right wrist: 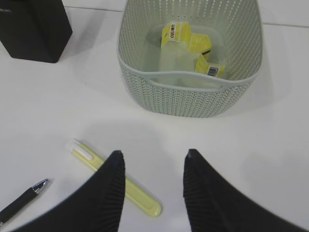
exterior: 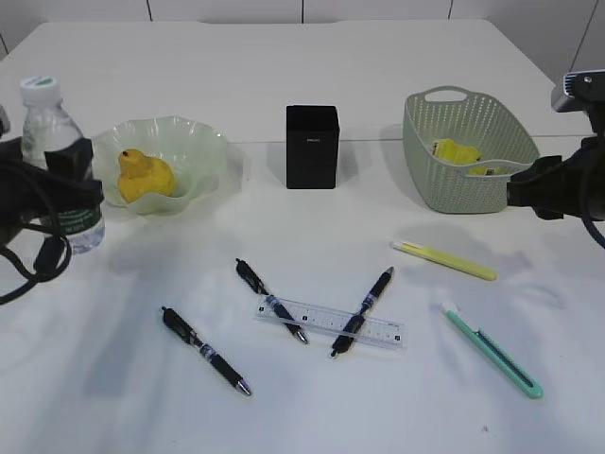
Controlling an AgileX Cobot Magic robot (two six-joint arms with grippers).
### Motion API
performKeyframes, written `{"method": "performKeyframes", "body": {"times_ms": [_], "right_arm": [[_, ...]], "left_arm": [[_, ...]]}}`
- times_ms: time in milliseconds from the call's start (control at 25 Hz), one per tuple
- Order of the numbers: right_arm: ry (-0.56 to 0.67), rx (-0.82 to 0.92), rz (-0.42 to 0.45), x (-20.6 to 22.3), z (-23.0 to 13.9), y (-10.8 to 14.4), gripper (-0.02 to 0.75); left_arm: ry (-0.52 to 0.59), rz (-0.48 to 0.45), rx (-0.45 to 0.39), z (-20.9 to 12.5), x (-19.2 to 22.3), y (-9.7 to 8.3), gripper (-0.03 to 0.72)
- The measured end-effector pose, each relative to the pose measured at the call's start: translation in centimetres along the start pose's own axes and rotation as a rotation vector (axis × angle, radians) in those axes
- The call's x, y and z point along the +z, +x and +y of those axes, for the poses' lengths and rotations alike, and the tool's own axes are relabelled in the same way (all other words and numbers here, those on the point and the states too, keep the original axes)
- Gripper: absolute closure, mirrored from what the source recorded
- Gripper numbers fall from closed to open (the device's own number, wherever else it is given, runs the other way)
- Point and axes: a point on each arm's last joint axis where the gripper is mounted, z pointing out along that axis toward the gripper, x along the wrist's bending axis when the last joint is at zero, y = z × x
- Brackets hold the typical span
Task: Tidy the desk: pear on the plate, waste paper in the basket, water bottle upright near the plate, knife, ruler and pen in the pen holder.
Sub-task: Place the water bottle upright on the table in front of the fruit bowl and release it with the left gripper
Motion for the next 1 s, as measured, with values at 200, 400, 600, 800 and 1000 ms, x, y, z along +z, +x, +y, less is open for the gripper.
{"method": "performKeyframes", "body": {"times_ms": [200,400,600,800,1000], "right_arm": [[0.0,0.0,0.0,0.0,0.0,0.0,0.436],[0.0,0.0,0.0,0.0,0.0,0.0,0.436],[0.0,-0.003,0.0,0.0,0.0,0.0,0.436],[0.0,-0.011,0.001,0.0,0.0,0.0,0.436],[0.0,-0.014,0.001,0.0,0.0,0.0,0.436]], "left_arm": [[0.075,-0.081,0.029,-2.4,0.2,-0.8,0.305],[0.097,-0.112,0.045,-3.3,0.3,-1.1,0.305],[0.132,-0.156,0.043,-4.8,1.0,-1.7,0.305],[0.116,-0.216,0.038,-5.0,2.4,-2.5,0.305],[0.089,-0.274,0.034,-5.0,3.9,-3.4,0.305]]}}
